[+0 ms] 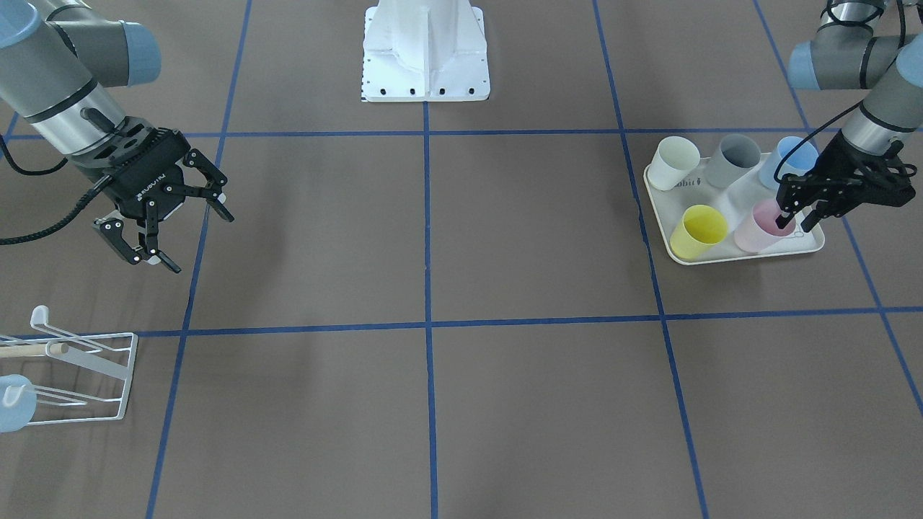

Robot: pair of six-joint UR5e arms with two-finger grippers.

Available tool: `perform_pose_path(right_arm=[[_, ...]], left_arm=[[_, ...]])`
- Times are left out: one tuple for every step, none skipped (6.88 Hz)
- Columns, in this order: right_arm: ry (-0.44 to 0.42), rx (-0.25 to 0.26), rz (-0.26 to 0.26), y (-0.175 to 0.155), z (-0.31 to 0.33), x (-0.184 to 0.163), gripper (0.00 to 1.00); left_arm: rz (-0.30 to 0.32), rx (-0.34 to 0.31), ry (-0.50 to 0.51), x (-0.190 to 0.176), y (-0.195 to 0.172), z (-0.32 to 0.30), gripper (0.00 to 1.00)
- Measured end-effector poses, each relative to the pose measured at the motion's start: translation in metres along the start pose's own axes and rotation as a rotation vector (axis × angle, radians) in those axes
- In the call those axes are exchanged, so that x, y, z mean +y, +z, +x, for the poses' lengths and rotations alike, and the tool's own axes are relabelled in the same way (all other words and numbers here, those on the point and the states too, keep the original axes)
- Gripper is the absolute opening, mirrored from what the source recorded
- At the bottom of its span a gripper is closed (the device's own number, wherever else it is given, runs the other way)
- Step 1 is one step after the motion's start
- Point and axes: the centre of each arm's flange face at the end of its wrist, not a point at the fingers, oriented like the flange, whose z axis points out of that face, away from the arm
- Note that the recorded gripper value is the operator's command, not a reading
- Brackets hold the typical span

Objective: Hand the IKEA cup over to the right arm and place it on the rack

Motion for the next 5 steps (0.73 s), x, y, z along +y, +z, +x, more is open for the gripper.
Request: perform_pose_path(right_arm=[[-0.002,0.000,-0.002,0.002,-0.001,0.001,1.00],[-0.003,0.000,-0.004,0.004,-0.002,0.001,1.00],[-0.005,-0.001,-0.005,0.005,-0.003,0.001,1.00],[-0.009,-0.003,-0.007,0.007,-0.005,0.002,1.00],[-0.017,-0.006,-0.006,0.008,-0.007,0.001,1.00]], left_arm=[[0.000,0.001,0.000,0.002,-0.002,0.000,0.00],[0.000,0.002,-0.001,0.002,-0.004,-0.001,0.00],[-0.004,0.007,-0.001,0.003,-0.005,-0.001,0.00],[-0.015,0.025,0.009,0.004,-0.007,0.001,0.00],[-0.028,0.049,0.036,0.004,-0.015,-0.001,0.00]])
